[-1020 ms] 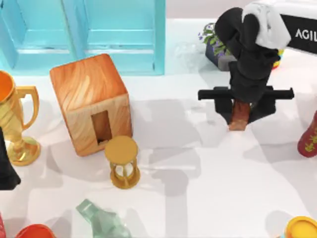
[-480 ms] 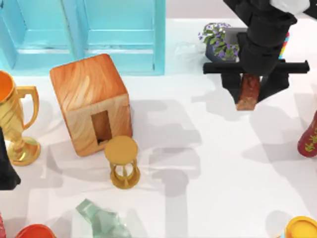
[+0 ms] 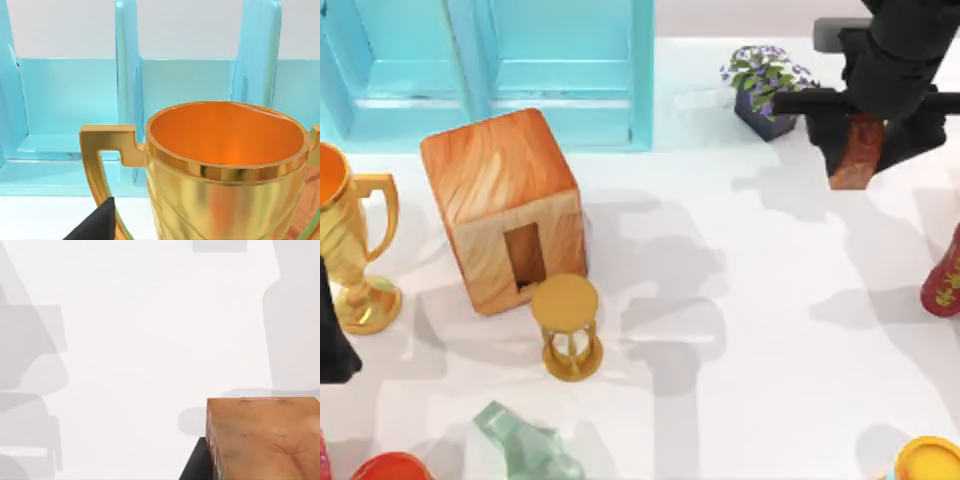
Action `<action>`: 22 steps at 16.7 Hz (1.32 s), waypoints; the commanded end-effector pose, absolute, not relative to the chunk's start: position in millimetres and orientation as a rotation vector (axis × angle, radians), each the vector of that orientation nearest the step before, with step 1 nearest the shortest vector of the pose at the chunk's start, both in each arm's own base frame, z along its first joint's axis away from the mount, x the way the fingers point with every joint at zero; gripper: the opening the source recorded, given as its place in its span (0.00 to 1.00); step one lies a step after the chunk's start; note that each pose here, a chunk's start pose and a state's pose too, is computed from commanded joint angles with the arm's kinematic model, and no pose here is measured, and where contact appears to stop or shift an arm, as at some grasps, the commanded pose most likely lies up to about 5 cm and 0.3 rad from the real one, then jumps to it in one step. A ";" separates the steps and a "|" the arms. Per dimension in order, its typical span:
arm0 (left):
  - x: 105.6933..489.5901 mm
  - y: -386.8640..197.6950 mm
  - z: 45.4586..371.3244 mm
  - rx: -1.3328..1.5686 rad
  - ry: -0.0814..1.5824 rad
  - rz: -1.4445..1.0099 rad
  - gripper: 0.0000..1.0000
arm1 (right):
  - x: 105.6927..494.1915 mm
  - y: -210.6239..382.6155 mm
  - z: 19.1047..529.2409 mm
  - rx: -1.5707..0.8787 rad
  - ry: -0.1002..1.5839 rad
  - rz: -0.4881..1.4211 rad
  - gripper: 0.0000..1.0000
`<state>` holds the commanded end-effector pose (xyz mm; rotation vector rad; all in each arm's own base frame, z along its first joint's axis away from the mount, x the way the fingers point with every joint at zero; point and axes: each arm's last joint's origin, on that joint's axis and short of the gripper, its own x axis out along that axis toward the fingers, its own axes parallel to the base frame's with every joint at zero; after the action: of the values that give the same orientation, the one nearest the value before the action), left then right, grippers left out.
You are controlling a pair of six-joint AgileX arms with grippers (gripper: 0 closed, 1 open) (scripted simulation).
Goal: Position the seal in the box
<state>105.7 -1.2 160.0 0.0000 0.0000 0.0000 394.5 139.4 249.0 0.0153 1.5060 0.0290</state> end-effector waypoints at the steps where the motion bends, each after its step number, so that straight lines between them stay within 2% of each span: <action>1: 105.7 -1.2 160.0 0.000 0.000 0.000 1.00 | 397.5 121.0 256.4 0.000 1.491 0.022 0.00; 6: 105.7 -1.2 160.0 0.000 0.000 0.000 1.00 | 399.5 -20.1 258.3 -0.082 1.533 -0.053 0.00; 8: 105.7 -1.2 160.0 0.000 0.000 0.000 1.00 | 382.9 -76.6 251.5 -0.056 1.584 -0.058 0.00; 11: 105.7 -1.2 160.0 0.000 0.000 0.000 1.00 | 348.1 -128.2 246.9 -0.009 1.639 -0.043 0.00; 15: 105.7 -1.2 160.0 0.000 0.000 0.000 1.00 | 318.6 -148.6 262.9 0.010 1.579 -0.012 0.00; 22: 105.7 -1.2 160.0 0.000 0.000 0.000 1.00 | 319.5 -147.7 259.0 0.005 1.574 -0.004 0.00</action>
<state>105.7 -1.2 160.0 0.0000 0.0000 0.0000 319.5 -147.7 259.0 0.0054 1.5740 -0.0039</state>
